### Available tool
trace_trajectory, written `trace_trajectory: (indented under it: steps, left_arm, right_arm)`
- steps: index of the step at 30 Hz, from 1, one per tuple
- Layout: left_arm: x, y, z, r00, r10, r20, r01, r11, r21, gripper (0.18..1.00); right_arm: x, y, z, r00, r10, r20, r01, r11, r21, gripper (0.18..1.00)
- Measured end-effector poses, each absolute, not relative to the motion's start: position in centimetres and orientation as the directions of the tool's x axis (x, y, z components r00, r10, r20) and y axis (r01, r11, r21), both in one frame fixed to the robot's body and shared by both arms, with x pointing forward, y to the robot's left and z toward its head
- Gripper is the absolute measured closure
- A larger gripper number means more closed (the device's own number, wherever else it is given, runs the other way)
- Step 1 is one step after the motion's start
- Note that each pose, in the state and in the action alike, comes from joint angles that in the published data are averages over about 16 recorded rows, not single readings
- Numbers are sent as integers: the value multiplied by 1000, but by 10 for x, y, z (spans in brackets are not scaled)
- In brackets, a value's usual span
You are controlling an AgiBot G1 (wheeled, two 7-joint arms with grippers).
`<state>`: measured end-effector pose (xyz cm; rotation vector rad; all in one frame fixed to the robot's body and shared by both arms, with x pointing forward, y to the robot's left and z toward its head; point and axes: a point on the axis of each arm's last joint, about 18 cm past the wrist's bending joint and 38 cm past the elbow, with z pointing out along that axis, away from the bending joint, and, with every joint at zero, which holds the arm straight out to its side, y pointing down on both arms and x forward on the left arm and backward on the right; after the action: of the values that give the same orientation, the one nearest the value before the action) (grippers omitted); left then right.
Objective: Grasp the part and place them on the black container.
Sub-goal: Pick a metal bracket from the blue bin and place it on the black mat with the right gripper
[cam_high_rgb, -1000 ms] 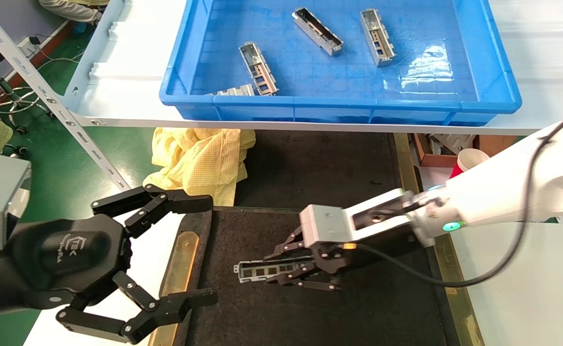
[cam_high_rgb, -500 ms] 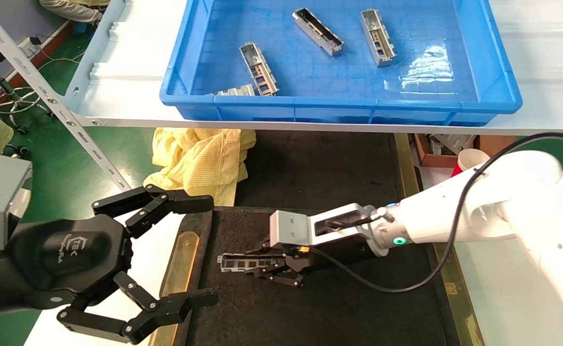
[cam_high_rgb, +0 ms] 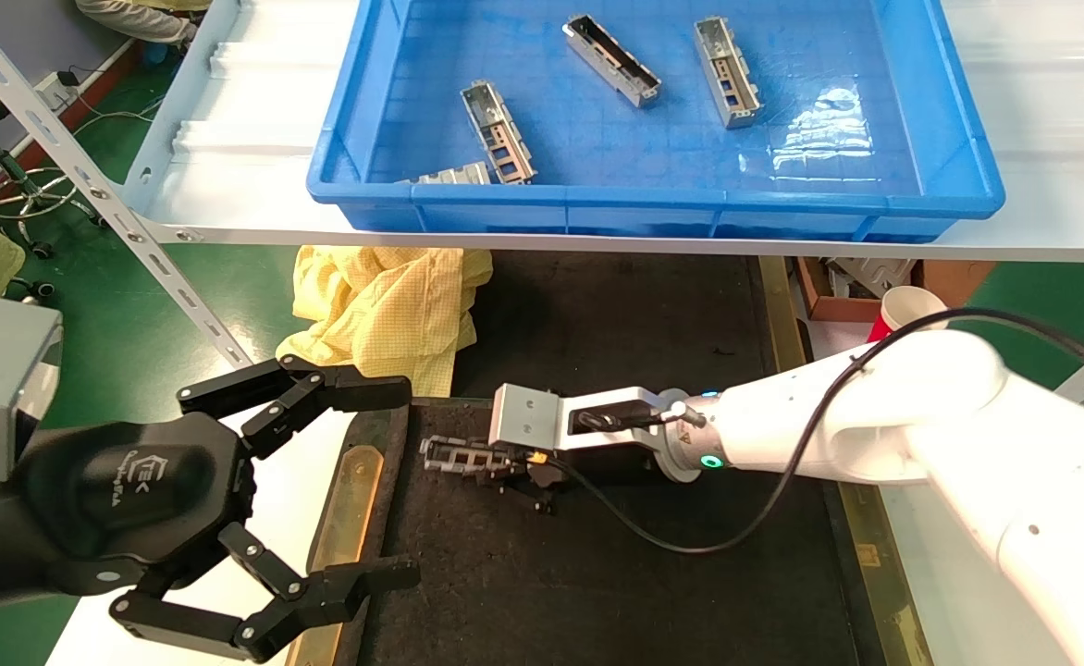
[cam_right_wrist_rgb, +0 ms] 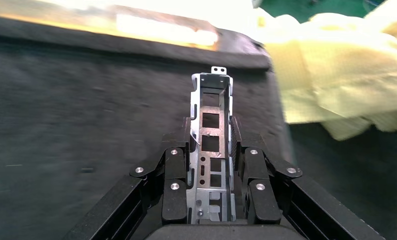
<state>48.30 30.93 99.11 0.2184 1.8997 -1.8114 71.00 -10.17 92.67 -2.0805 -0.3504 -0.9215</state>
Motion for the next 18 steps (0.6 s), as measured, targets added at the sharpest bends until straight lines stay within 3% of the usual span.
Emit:
trace_trajectory:
  steps: [18]
  left_arm:
    - [483, 309, 991, -861, -222, -457, 446, 101, -889, 184]
  right_arm:
    - [710, -77, 917, 665, -77, 743, 539, -639, -549, 836]
